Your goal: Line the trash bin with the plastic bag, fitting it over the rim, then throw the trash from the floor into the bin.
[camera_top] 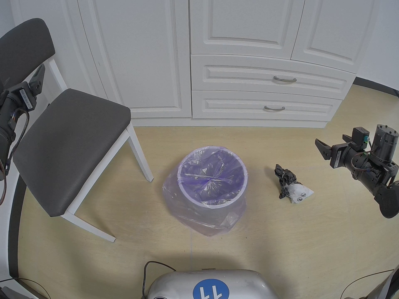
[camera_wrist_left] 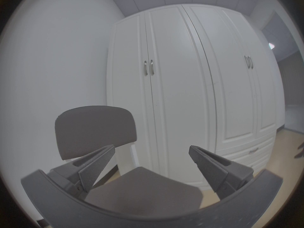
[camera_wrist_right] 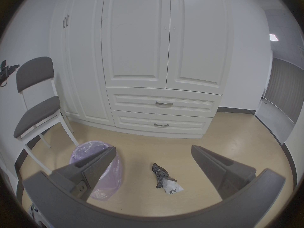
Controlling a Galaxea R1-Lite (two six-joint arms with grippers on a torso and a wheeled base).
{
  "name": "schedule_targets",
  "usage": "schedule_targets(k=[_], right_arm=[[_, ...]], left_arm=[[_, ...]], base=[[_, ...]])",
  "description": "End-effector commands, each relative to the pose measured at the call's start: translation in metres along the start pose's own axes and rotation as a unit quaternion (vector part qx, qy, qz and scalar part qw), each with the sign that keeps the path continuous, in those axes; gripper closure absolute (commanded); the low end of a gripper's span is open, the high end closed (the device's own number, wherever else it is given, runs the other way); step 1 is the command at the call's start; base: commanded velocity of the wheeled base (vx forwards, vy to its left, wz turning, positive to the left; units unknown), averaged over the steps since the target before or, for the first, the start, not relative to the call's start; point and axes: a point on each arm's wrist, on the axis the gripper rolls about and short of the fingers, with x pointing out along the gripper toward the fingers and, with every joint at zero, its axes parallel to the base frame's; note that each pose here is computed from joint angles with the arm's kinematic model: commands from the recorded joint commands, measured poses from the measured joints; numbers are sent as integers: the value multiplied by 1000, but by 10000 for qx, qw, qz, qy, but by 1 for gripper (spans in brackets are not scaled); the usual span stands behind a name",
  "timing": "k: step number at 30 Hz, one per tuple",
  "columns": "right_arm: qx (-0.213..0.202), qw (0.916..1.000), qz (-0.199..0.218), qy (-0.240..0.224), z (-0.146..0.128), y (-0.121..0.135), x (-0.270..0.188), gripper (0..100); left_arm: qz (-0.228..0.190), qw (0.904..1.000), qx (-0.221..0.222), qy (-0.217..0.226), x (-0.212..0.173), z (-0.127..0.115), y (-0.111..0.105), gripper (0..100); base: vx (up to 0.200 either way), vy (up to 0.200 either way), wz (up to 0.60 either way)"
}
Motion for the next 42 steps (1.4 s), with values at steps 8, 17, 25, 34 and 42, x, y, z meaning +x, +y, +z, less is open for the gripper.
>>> schedule_targets(k=[8, 17, 25, 34, 42], right_arm=[[-230, 9987, -178, 430, -24, -10, 23, 0], [-381, 9935, -363, 1006, -63, -23, 61, 0], [-229, 9814, -627, 1801, -101, -51, 107, 0], [1067, 9498, -650, 2869, -81, -54, 143, 0], [1235, 9331, -705, 3302, -126, -56, 192, 0]], left_arm=[[253, 9980, 533, 247, 18, -37, 5, 0], [73, 9986, 470, -234, 19, -31, 11, 0], [121, 9973, 630, -349, 25, -34, 25, 0], [113, 9970, 616, -448, 24, -32, 25, 0], [48, 9972, 634, -394, 25, -35, 23, 0]], base=[[0, 0, 0], [0, 0, 0], [0, 0, 0], [0, 0, 0], [0, 0, 0]])
